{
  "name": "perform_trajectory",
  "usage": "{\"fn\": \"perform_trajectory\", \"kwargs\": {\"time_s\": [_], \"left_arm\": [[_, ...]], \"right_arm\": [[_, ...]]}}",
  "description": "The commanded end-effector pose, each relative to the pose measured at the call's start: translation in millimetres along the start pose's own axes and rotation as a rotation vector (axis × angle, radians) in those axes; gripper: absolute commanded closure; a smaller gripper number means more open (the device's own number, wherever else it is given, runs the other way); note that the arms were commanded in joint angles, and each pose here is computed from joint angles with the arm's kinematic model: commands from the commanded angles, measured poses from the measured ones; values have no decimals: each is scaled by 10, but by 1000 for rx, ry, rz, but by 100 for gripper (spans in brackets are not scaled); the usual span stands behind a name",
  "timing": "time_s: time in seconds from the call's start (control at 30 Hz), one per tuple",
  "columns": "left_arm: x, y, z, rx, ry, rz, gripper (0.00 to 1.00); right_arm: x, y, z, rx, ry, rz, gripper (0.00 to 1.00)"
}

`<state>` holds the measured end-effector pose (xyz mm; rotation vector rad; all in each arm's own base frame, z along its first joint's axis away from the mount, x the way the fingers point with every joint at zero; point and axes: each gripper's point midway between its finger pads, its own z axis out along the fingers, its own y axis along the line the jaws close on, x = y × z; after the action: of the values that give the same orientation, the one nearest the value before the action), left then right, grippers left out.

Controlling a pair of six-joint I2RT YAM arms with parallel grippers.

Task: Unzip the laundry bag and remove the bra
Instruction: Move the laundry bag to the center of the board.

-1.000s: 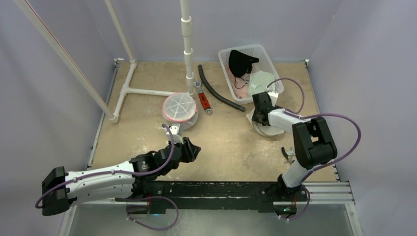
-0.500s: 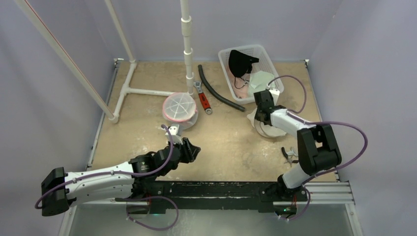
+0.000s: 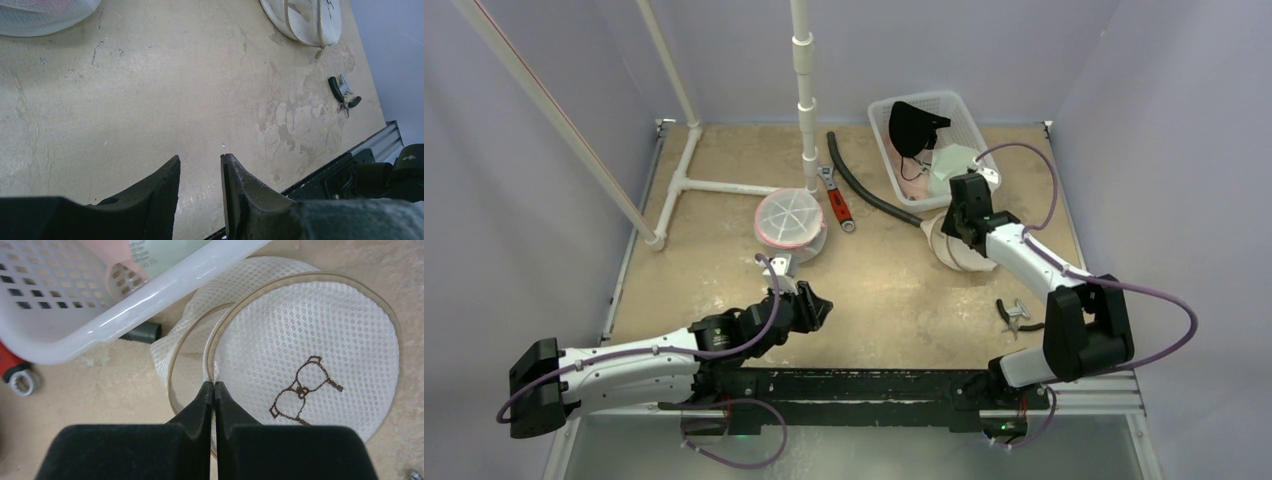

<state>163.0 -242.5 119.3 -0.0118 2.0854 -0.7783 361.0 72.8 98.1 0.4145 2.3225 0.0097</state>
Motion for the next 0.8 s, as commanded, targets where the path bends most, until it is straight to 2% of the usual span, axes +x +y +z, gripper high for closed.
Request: {"fn": "perform_trajectory", "kwargs": {"time_s": [0.0,0.23,0.53,0.63,0.7,0.77], "left_arm": [[-103,-97,1,29,-30,-34,65],[-62,-100,30,26,-18,-30,65],[-35,-62,28,19,-15,-37,65],[-14,-63,40,17,-7,-31,65],[-5,-58,42,16,-3,-29,65],[7,-51,42,16,-1,-29,65]], "right_arm": [[-192,326,-178,-154,-28,49,100],[-78,543,-12,-244,14,28,100],[155,465,282,-182,73,-13,100],[250,429,313,-164,106,-11,73],[189,394,284,-149,78,-6,54],[74,398,188,-159,39,1,43]]}}
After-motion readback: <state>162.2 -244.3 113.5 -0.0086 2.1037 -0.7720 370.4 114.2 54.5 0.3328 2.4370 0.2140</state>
